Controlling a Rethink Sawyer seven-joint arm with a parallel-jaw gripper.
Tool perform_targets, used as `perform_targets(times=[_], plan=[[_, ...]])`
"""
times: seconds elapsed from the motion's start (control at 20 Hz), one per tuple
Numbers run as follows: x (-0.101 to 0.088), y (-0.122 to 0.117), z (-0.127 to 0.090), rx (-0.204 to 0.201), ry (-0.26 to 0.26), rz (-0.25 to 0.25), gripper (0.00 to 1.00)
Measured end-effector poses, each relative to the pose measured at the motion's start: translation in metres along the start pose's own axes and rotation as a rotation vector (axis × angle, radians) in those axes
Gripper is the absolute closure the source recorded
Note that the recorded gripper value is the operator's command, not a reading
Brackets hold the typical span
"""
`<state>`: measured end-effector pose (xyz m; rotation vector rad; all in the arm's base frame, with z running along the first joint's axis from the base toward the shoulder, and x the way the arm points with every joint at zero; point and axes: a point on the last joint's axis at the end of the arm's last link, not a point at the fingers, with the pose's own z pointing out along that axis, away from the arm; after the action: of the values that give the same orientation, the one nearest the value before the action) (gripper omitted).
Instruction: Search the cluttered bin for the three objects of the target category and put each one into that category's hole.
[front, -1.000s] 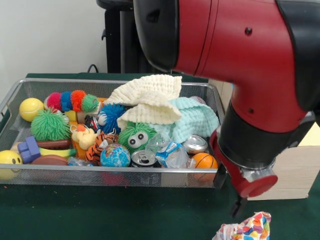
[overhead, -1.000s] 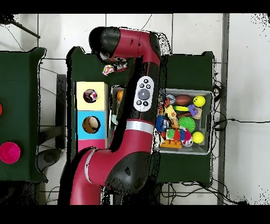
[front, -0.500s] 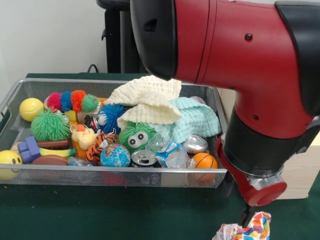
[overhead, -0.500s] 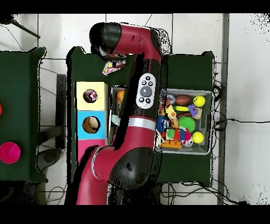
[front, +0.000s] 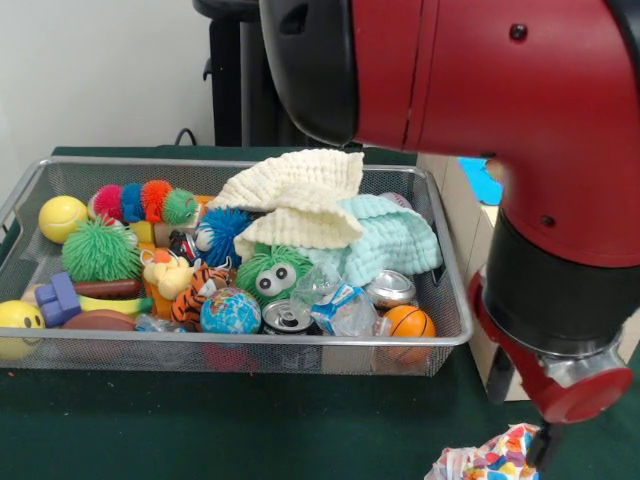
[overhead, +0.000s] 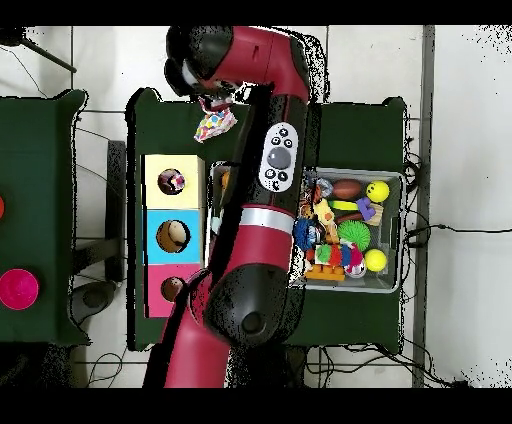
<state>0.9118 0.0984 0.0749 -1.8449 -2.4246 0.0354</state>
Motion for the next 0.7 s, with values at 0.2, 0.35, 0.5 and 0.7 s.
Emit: perform_targets(times=[0.2, 0.35, 0.5, 0.7], plan=[[0.001, 0.008, 0.006, 0.001, 0.045, 0.035, 0.0], [0.004, 0.009, 0.018, 0.016, 0.051, 0.042, 0.0], [0.009, 0.008, 0.032, 0.035, 0.05, 0.041, 0.0], [0.014, 0.003, 0.057, 0.07, 0.044, 0.035, 0.0]])
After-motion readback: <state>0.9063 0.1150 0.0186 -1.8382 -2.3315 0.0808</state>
